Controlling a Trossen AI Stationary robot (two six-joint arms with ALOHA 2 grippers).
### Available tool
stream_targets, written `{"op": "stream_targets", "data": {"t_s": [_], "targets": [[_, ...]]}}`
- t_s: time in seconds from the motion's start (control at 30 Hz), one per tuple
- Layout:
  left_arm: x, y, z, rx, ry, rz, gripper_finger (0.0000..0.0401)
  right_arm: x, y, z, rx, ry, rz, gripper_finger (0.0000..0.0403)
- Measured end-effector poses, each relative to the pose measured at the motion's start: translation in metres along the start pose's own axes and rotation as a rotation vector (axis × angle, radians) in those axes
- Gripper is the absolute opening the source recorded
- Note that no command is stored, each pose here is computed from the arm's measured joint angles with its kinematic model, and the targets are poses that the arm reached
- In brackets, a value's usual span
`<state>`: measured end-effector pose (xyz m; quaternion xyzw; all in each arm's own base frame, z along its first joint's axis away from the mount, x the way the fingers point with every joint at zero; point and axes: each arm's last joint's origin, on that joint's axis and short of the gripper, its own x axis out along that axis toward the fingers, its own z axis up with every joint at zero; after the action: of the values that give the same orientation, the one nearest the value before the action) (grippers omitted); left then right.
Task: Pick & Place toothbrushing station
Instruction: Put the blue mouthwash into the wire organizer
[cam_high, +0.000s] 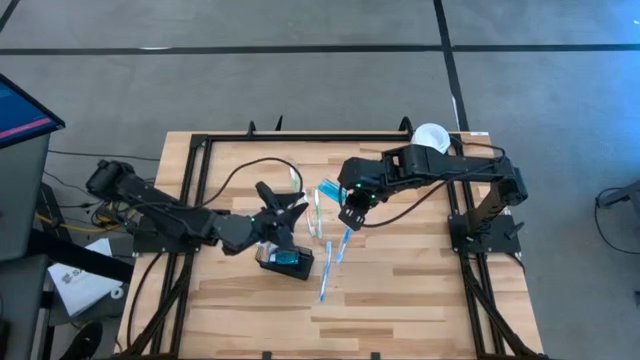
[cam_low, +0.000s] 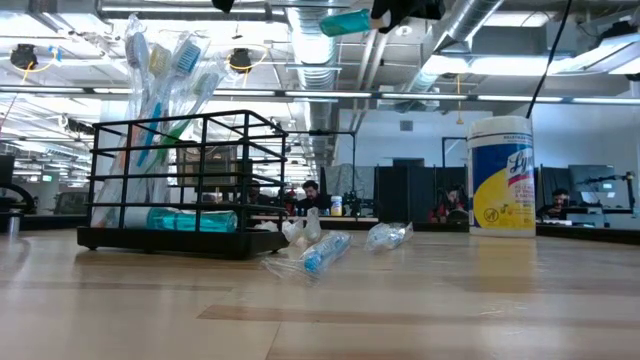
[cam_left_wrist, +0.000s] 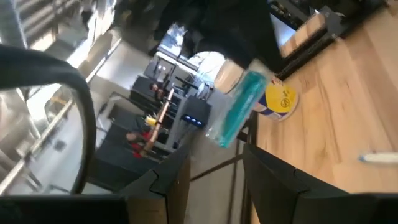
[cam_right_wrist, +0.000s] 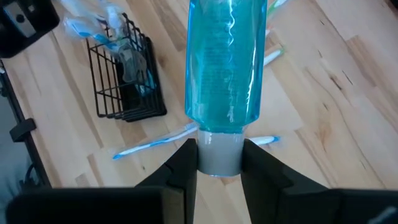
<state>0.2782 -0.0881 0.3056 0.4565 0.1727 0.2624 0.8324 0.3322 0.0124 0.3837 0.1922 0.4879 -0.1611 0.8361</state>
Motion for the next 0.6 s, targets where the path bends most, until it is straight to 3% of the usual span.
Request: {"op": "stream_targets", "data": {"t_s": [0.2, 0.6], "targets": [[-0.002, -0.010, 0.014, 0.128, 0.004, 0.002, 0.0140, 0.000, 0.000, 0.000, 0.001, 0.000, 0.004, 0.0084], [0.008, -0.038, 0.018, 0.359, 0.054, 0.006, 0.0140, -0.001, 0.009, 0.001, -0.011, -0.024, 0.079, 0.0084]]}}
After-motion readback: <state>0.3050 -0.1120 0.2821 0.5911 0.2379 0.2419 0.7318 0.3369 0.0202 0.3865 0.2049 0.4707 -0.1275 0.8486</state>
